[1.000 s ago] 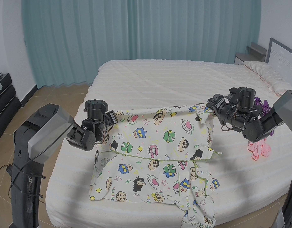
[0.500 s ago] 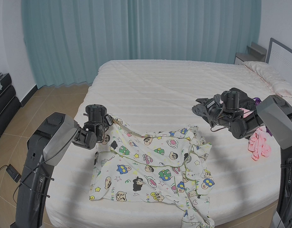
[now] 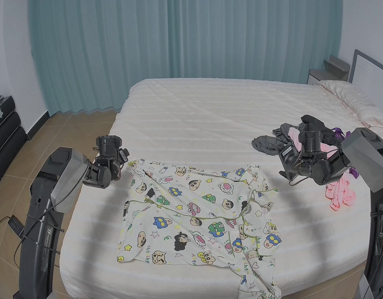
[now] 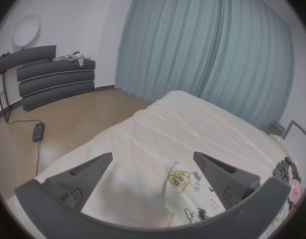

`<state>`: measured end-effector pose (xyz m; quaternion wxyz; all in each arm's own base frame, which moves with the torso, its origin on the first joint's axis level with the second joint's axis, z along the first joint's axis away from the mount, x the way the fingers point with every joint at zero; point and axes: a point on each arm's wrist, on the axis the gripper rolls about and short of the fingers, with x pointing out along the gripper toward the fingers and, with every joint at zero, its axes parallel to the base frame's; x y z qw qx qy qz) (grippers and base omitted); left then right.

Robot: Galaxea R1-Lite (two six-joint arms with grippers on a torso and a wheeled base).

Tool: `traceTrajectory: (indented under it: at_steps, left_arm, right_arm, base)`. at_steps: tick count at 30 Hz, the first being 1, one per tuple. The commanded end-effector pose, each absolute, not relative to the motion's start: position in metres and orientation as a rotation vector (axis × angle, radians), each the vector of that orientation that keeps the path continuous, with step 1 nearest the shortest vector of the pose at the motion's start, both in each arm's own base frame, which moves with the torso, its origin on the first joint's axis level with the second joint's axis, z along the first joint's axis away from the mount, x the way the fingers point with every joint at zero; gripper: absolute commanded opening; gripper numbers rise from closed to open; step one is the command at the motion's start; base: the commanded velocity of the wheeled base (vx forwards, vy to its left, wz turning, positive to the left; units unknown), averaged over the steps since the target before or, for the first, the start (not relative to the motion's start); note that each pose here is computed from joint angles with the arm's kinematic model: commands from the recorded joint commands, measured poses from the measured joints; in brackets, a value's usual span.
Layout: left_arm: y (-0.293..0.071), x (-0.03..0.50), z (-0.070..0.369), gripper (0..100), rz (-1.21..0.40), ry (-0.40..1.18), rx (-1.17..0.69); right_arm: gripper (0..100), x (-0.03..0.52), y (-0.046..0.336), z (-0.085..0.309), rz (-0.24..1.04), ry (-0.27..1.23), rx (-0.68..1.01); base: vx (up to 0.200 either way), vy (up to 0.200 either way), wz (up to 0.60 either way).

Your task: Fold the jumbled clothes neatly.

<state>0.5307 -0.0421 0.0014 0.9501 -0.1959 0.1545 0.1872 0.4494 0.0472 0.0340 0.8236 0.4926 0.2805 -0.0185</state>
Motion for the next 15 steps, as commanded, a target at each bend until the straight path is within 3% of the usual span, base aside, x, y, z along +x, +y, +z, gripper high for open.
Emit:
traceTrajectory:
  at_steps: [1,8,15]
  left_arm:
    - [-0.024,0.512,0.056,100,0.366,0.311,-0.502]
    - [-0.021,0.450,0.059,100,0.261,0.497,-0.622]
    - [-0.022,0.393,0.024,100,0.224,0.596,-0.698]
  right_arm:
    - [100,0.402,0.026,0.062,0.065,0.595,0.974]
    - [100,0.352,0.030,0.068,0.170,0.671,0.989]
    - [100,0.329,0.073,0.061,0.253,0.784,0.960]
  base:
    - [0.000,0.000,0.00]
    - [0.000,0.000,0.00]
    - [0.000,0.000,0.00]
